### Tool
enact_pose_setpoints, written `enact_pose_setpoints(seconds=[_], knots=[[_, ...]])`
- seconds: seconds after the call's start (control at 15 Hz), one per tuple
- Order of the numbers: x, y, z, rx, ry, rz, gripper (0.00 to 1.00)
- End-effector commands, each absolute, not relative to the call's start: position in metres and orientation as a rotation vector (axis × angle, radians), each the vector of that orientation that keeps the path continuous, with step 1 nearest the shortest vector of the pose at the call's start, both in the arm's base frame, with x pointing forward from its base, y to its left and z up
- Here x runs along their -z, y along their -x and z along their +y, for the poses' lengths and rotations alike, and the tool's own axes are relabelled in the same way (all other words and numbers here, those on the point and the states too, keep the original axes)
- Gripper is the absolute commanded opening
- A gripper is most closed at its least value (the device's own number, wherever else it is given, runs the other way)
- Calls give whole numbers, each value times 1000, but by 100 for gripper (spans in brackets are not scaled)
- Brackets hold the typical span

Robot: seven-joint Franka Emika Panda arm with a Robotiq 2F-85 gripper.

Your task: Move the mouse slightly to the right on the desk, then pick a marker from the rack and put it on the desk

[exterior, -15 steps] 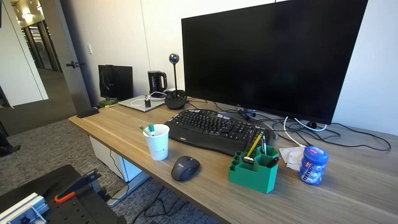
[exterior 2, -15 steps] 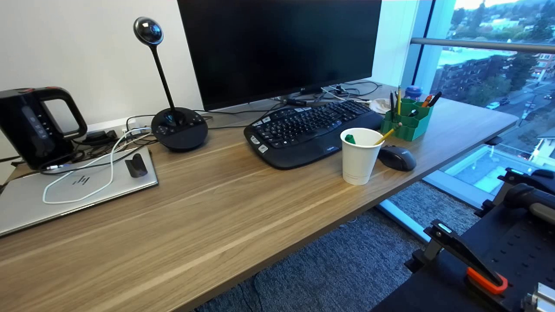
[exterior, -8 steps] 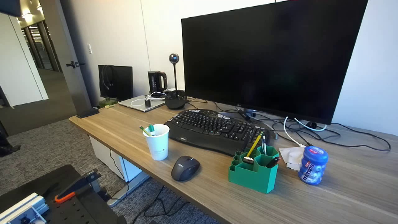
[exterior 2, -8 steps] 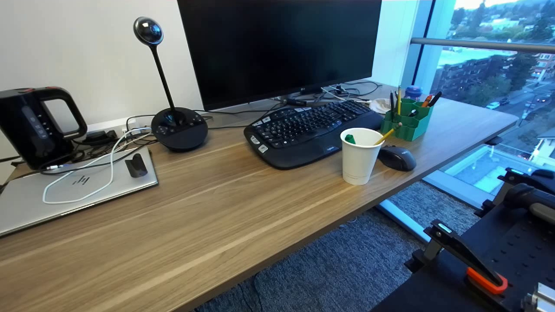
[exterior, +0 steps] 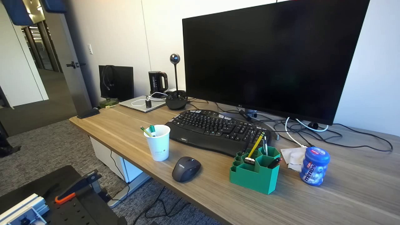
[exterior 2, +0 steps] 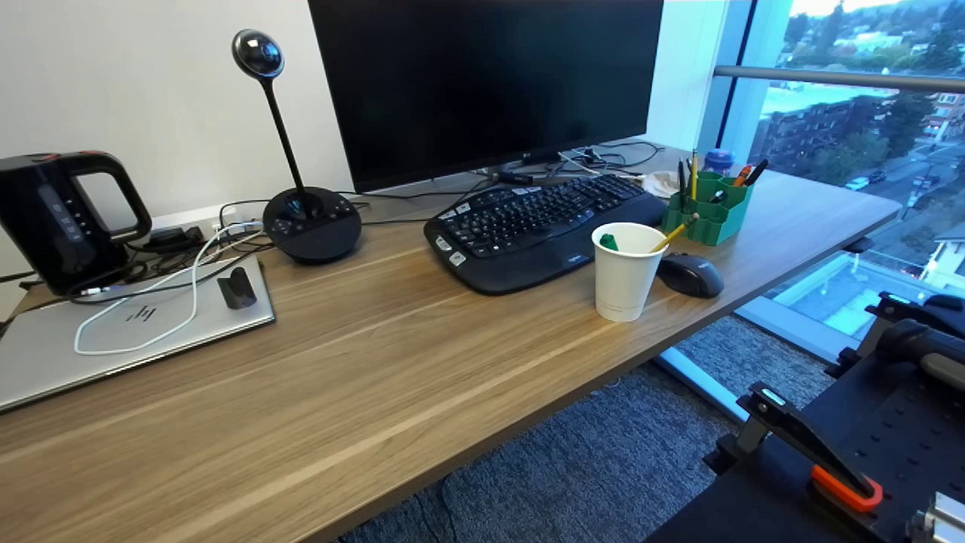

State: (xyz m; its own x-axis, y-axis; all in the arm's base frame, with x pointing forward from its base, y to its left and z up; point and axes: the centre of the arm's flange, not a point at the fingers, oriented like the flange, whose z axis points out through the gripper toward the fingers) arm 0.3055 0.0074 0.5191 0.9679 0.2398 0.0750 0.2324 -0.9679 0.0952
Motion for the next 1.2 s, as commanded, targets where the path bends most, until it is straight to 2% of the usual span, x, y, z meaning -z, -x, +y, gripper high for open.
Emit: enact_pose_setpoints(seconds=[0.0, 0.27, 0.33, 1.13], knots=[[-513, -299, 14, -260, -3046, 100, 100], [-510, -303, 11, -232, -3027, -180, 100], [-510, -304, 9, -221, -3038, -55, 100], [-498, -311, -3, -151, -3032, -192, 100]])
